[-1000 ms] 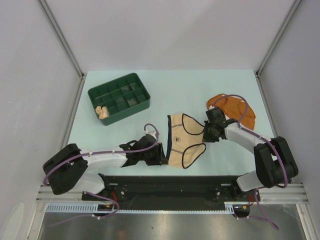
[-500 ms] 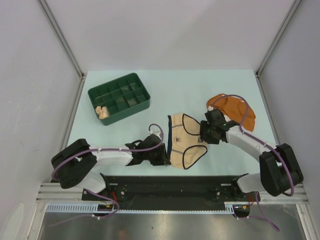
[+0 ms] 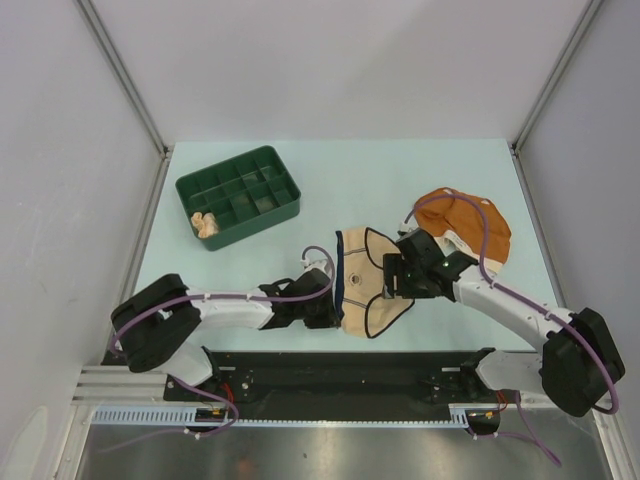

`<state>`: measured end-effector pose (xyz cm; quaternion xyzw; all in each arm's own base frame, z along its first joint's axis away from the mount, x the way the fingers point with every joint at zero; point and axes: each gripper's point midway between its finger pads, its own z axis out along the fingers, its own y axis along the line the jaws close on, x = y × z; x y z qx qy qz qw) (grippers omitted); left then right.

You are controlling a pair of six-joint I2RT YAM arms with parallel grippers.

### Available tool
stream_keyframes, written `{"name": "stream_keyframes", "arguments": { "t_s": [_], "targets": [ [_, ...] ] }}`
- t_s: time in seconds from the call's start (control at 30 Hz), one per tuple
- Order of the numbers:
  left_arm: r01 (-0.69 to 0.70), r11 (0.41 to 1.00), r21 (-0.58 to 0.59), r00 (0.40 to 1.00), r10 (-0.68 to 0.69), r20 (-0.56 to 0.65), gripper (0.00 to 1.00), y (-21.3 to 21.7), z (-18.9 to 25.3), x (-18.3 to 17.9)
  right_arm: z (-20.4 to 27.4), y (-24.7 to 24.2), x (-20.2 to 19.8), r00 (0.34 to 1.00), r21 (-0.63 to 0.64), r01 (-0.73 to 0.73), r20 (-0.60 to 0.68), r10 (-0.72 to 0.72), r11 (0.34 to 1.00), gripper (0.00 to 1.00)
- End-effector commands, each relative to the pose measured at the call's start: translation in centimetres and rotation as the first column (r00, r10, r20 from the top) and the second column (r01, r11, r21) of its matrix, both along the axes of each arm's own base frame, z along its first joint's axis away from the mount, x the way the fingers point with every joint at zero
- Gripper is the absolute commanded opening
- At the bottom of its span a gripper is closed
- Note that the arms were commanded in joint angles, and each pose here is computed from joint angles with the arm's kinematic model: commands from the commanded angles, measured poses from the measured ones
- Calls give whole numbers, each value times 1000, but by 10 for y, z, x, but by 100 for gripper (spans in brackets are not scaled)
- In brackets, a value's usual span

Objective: Roll the underwear
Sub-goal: Fold the underwear at the center of the board.

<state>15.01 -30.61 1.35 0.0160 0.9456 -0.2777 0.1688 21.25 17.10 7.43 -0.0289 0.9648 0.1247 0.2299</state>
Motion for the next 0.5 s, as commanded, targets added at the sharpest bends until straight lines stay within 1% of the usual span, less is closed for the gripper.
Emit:
{"name": "stream_keyframes", "arguments": {
  "t_s": [0.0, 0.1, 0.17, 0.3, 0.47],
  "targets": [
    [-6, 989, 148, 999, 1, 33, 0, 28, -15, -4, 0, -2, -1, 1000, 5, 4, -11, -4, 1000, 75],
    [-18, 991, 132, 998, 10, 57, 0, 31, -1, -6, 6, 15, -8, 997, 55, -77, -4, 77, 996, 74],
    [-25, 993, 117, 998, 19, 57, 0, 34, 3, -9, 5, 15, -10, 996, 51, -85, -7, 85, 995, 75],
    [-15, 1000, 26, 997, 13, 77, 0, 27, 18, -12, 3, 15, -12, 996, 43, -90, -12, 90, 995, 75],
    [0, 1000, -18, 994, 2, 106, 0, 19, 29, -8, 8, 38, -24, 984, 114, -171, -22, 175, 979, 75]
  ]
}}
